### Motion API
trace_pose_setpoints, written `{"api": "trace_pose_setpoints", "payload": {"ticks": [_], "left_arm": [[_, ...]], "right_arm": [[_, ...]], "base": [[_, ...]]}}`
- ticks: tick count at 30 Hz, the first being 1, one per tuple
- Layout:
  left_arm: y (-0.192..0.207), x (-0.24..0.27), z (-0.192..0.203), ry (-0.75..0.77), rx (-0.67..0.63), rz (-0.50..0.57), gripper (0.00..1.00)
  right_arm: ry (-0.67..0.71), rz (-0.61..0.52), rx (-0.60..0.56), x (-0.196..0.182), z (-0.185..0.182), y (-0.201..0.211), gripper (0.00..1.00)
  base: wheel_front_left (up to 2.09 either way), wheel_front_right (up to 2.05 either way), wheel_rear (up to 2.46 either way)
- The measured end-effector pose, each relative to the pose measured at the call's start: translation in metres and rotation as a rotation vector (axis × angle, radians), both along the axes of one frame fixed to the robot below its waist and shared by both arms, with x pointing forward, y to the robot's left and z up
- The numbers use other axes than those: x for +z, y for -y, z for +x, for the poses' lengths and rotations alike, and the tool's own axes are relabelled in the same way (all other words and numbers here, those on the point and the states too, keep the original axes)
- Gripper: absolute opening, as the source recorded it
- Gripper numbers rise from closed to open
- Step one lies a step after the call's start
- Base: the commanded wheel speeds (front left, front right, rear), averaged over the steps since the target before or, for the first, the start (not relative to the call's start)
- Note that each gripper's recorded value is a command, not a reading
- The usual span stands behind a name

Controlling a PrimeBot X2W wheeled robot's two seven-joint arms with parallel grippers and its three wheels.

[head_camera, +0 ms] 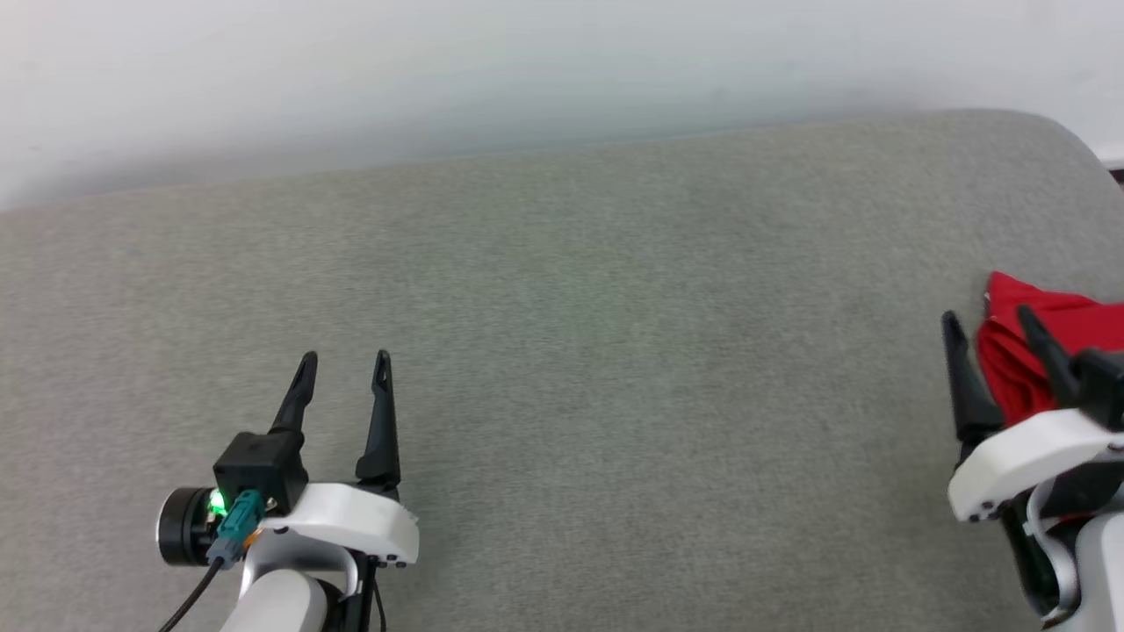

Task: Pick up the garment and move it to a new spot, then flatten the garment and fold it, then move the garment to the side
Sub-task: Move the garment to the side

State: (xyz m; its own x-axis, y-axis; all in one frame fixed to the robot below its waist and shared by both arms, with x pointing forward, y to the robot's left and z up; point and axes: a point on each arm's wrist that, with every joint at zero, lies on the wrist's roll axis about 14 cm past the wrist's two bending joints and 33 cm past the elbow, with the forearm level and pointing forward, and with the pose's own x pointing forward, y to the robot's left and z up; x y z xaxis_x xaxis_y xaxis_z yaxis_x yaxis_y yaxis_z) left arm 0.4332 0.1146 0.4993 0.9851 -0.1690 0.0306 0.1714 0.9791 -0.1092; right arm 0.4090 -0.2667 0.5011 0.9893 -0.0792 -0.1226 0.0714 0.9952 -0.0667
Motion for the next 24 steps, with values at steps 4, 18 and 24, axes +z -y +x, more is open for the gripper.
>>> {"api": "trace_pose_setpoints", "payload": {"ticks": [4, 18, 24], "left_arm": [[-0.032, 0.000, -0.013, -0.004, 0.087, 0.020, 1.00], [-0.057, -0.002, -0.052, -0.009, 0.137, 0.055, 1.00], [-0.051, -0.001, -0.059, -0.003, 0.116, 0.053, 1.00]], "right_arm": [[0.060, 0.036, 0.097, 0.014, 0.003, -0.044, 1.00], [0.126, 0.077, 0.151, 0.032, -0.037, -0.079, 1.00], [0.123, 0.064, 0.141, 0.035, -0.050, -0.076, 1.00]], "base": [[0.00, 0.00, 0.00], [0.00, 0.00, 0.00], [0.00, 0.00, 0.00]]}}
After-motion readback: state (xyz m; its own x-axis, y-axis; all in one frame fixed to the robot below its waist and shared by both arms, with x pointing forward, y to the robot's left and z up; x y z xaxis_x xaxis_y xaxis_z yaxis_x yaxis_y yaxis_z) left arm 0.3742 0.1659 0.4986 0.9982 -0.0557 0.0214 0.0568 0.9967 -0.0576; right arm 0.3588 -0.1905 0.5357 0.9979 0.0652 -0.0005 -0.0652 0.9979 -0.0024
